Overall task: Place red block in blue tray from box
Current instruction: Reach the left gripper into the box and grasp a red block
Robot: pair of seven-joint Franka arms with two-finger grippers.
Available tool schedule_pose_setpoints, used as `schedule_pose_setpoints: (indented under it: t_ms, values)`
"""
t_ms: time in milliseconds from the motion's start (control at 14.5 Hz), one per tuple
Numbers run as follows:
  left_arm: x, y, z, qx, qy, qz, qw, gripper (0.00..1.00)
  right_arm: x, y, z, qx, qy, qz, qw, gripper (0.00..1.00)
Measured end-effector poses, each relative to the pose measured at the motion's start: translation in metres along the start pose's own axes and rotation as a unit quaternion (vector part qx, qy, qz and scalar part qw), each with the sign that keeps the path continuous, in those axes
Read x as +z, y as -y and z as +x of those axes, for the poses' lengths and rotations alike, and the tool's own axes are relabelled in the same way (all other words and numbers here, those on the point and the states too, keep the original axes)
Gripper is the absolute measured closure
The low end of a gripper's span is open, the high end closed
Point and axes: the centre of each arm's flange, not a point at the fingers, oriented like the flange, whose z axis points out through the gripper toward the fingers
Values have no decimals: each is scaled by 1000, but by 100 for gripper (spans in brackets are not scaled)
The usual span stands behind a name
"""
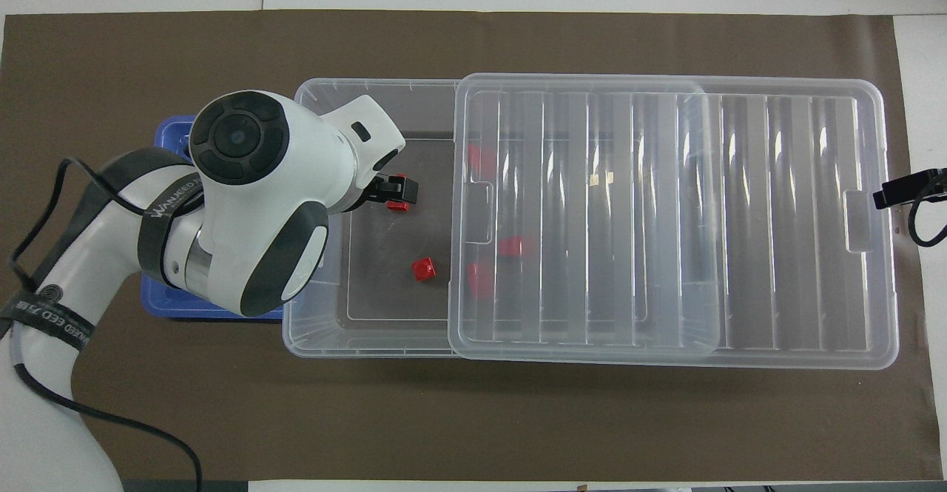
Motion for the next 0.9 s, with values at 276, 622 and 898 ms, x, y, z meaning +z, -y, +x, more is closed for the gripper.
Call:
schedule_pose_setpoints:
  t_ms: [276, 622, 898]
  values:
    - [49, -6, 8, -7, -1, 0, 1000, 0, -49, 32, -2, 7, 17, 4, 1000, 0]
    - [103, -6, 12, -7, 4, 3, 1000, 0, -77, 67, -18, 31, 45, 7, 998, 0]
    - [130, -3, 8, 8, -3, 17, 1000, 0, -67, 69, -20, 38, 48, 7, 998, 0]
